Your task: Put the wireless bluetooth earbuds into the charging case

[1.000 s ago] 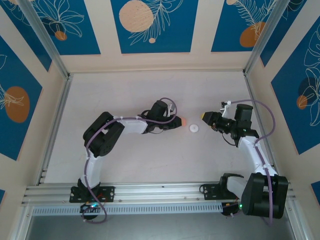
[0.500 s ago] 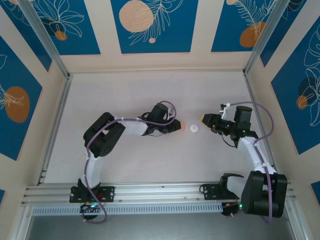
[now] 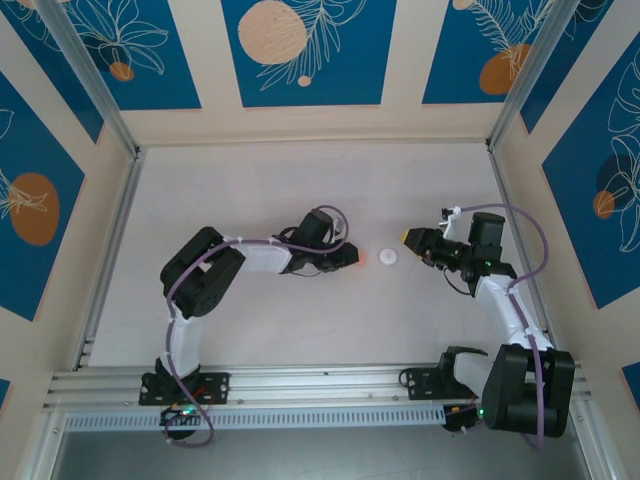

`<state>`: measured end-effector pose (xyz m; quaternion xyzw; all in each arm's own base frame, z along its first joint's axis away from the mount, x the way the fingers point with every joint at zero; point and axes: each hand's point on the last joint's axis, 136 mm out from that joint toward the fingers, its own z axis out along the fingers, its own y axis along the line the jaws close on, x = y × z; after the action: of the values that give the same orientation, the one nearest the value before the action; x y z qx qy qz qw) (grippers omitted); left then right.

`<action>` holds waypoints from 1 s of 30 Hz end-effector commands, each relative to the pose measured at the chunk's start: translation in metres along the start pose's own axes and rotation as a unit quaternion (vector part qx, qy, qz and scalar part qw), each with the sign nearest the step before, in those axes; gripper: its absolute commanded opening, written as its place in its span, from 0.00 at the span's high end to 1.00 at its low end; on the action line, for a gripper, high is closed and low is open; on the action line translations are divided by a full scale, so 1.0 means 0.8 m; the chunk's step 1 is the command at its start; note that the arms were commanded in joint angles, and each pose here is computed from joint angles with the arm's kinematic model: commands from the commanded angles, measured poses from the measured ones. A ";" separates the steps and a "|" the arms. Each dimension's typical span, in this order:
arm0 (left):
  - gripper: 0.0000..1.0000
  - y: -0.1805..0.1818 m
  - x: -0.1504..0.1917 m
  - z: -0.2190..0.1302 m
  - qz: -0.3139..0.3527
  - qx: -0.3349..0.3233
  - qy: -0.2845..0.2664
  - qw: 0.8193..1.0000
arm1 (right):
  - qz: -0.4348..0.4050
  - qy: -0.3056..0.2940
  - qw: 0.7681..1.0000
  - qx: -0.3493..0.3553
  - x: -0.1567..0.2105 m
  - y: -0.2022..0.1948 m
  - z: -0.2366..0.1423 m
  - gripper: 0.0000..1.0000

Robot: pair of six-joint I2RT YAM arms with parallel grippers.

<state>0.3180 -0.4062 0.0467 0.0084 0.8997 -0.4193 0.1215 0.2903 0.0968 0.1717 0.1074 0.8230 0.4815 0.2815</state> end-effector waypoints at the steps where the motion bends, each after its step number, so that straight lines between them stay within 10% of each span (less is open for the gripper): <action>1: 0.70 -0.003 0.006 -0.013 0.009 -0.019 -0.001 1.000 | 0.001 0.007 1.000 -0.009 0.009 0.003 -0.004 0.64; 20: 0.32 0.015 -0.001 -0.072 0.111 -0.130 -0.011 0.985 | -0.009 -0.004 1.000 -0.001 0.016 0.020 -0.021 0.62; 30: 0.16 0.025 -0.047 -0.203 0.207 -0.261 -0.119 0.935 | -0.067 -0.048 0.994 0.067 0.000 -0.003 -0.029 0.40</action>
<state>0.3160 -0.3108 0.1184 0.1049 0.9357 -0.2167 0.2580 0.2738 0.0896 0.1860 0.0951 0.8321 0.4390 0.3255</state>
